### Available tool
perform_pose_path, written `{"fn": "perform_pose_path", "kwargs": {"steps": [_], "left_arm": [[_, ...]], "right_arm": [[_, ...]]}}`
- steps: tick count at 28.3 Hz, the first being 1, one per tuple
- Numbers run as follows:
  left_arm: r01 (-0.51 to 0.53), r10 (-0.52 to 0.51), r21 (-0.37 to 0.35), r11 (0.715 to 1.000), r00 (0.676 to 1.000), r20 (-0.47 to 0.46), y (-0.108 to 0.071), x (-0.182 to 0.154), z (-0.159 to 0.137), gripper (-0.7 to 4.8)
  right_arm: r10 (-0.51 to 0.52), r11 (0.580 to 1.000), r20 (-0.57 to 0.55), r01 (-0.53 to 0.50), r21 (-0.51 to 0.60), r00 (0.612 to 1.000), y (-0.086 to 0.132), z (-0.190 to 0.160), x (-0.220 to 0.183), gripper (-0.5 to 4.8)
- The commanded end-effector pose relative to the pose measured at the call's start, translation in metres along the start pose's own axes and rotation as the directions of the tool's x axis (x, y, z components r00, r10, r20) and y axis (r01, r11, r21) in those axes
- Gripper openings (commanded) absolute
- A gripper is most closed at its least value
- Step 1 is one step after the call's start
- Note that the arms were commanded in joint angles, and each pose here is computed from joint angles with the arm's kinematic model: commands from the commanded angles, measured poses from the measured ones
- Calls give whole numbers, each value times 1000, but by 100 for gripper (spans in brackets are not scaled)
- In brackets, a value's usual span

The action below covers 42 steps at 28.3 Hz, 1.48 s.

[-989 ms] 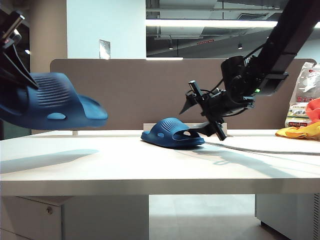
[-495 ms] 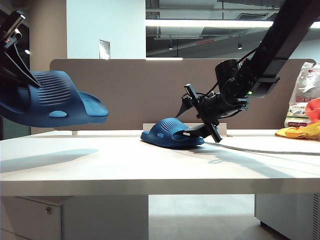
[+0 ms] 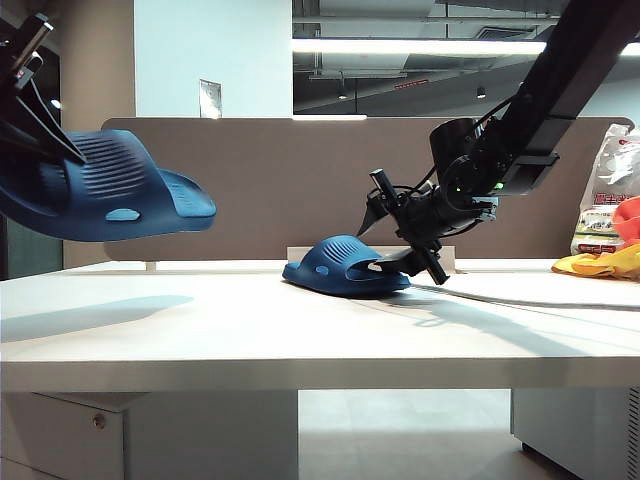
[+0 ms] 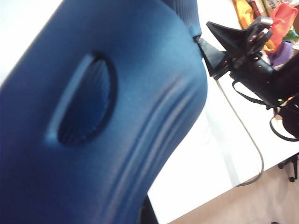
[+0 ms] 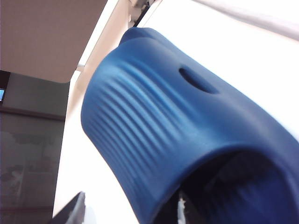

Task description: Interlock the pair of blue slippers on the table with their fronts facing up.

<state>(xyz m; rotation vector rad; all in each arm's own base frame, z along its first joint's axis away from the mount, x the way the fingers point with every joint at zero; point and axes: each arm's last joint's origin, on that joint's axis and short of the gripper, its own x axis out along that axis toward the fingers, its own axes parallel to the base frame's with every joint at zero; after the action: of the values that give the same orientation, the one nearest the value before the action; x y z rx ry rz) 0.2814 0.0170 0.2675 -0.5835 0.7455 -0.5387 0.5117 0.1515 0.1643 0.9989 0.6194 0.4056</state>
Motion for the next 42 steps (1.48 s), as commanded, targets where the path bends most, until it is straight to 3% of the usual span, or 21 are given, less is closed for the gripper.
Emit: {"fn": "perform_pose_path", "kwargs": {"steps": [1, 7, 14, 17, 21, 24, 42], "left_arm": [[25, -25, 20, 999, 1000, 10, -2, -1, 2, -6], [44, -44, 20, 999, 999, 4, -3, -1, 2, -6], [46, -46, 21, 999, 999, 3, -3, -1, 2, -6], [43, -43, 24, 999, 999, 5, -3, -1, 2, -6], [44, -44, 25, 999, 999, 5, -3, -1, 2, -6], [44, -44, 25, 999, 999, 5, -3, -1, 2, -6], [45, -47, 61, 997, 999, 26, -3, -1, 5, -6]], "right_arm": [[0, 1000, 26, 0, 17, 1000, -2, 0, 3, 247], [0, 999, 29, -1, 40, 1000, -10, -2, 10, 247], [78, 997, 16, -78, 17, 997, 3, 5, 20, 245], [78, 997, 33, -79, 14, 996, 7, 7, 20, 213], [56, 998, 35, -57, 18, 998, 5, 7, 21, 120], [35, 999, 30, -36, 16, 999, 3, 6, 21, 81], [168, 985, -163, -172, -12, 972, 11, 22, 5, 39]]}}
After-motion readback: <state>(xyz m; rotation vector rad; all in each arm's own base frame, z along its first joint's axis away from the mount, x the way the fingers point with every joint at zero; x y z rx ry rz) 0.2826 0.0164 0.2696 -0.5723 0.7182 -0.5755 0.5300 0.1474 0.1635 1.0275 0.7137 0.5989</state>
